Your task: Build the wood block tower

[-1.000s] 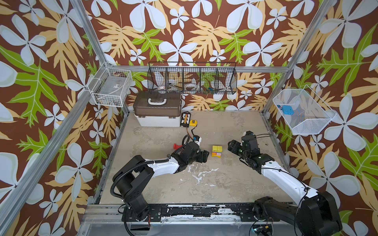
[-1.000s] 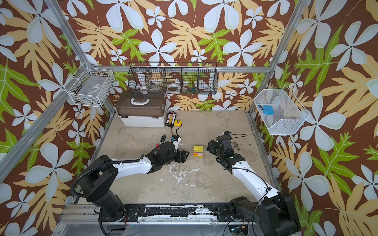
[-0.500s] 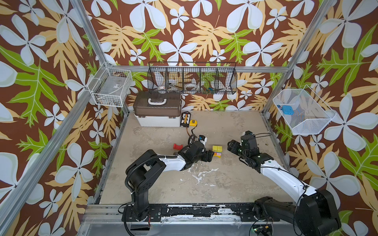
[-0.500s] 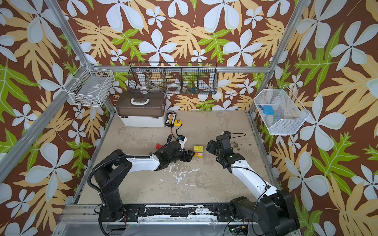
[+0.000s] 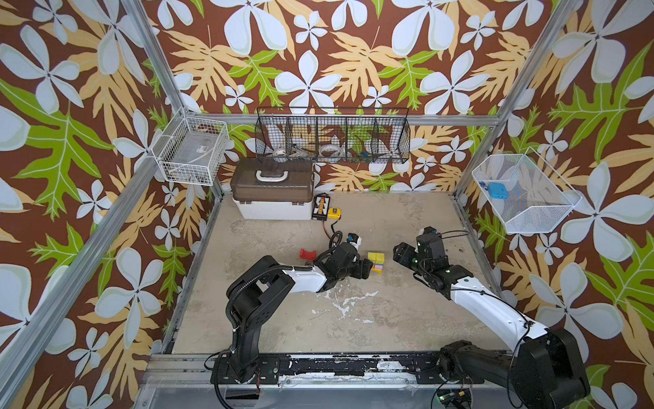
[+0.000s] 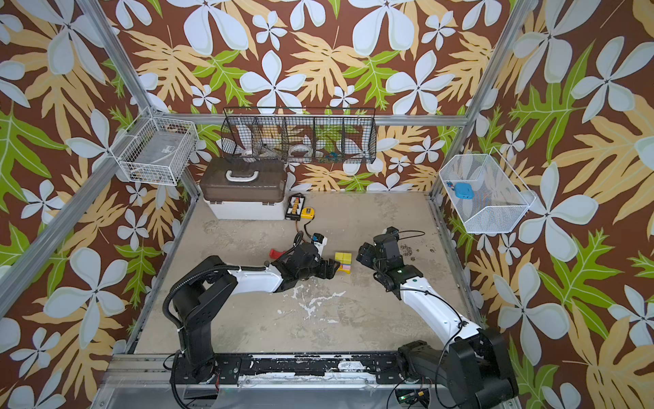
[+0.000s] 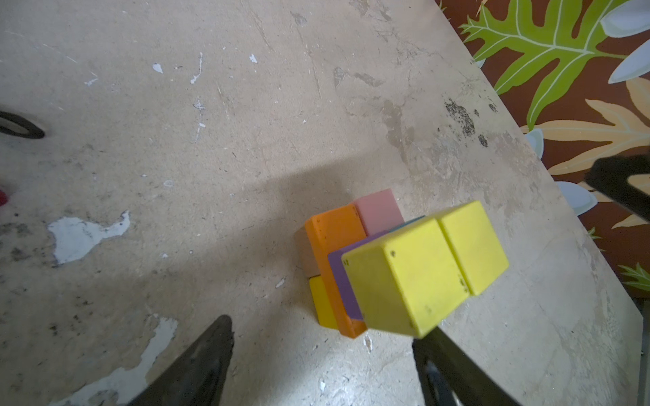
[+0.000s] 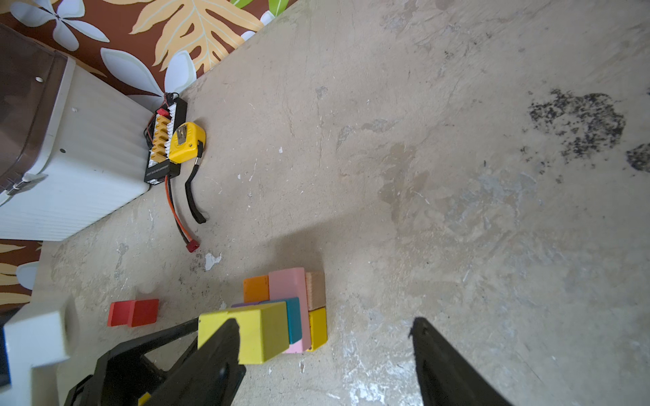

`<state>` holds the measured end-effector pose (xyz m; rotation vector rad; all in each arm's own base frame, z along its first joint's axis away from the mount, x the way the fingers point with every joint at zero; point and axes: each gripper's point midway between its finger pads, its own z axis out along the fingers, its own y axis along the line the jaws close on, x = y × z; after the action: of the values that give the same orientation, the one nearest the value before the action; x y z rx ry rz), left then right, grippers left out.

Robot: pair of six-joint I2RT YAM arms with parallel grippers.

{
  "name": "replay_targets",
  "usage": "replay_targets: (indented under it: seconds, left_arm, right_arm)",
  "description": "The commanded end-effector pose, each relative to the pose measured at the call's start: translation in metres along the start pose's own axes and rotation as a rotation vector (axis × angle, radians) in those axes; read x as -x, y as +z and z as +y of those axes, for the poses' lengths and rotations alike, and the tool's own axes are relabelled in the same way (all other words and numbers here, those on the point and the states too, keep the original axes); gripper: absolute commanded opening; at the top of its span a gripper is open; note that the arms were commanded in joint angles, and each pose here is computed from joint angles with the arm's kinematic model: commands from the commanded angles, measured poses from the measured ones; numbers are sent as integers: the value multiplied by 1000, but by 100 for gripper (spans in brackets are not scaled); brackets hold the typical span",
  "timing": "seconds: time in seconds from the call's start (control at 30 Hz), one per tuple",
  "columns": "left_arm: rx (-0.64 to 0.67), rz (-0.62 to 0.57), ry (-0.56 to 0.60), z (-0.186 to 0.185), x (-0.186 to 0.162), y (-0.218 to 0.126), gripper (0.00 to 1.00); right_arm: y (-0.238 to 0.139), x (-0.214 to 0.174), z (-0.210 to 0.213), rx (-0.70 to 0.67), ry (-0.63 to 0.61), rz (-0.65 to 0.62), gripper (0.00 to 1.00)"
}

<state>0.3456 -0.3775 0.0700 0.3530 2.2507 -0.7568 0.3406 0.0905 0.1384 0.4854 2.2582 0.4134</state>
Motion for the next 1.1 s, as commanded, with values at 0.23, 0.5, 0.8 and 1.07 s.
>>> replay_targets:
  seconds: [0.23, 0.5, 0.8, 1.07]
  left_arm:
    - [6, -9, 2, -2, 6, 2, 82]
    - [12, -6, 4, -2, 7, 4, 82]
    - [-29, -33, 6, -9, 12, -9, 82]
    - [20, -166, -10, -5, 41, -44, 81]
  right_arm:
    - [-2, 3, 3, 9, -10, -5, 77]
    - [-2, 3, 4, 9, -12, -6, 77]
    - [0, 1, 2, 6, -10, 0, 77]
    - [17, -15, -9, -45, 1, 65, 64]
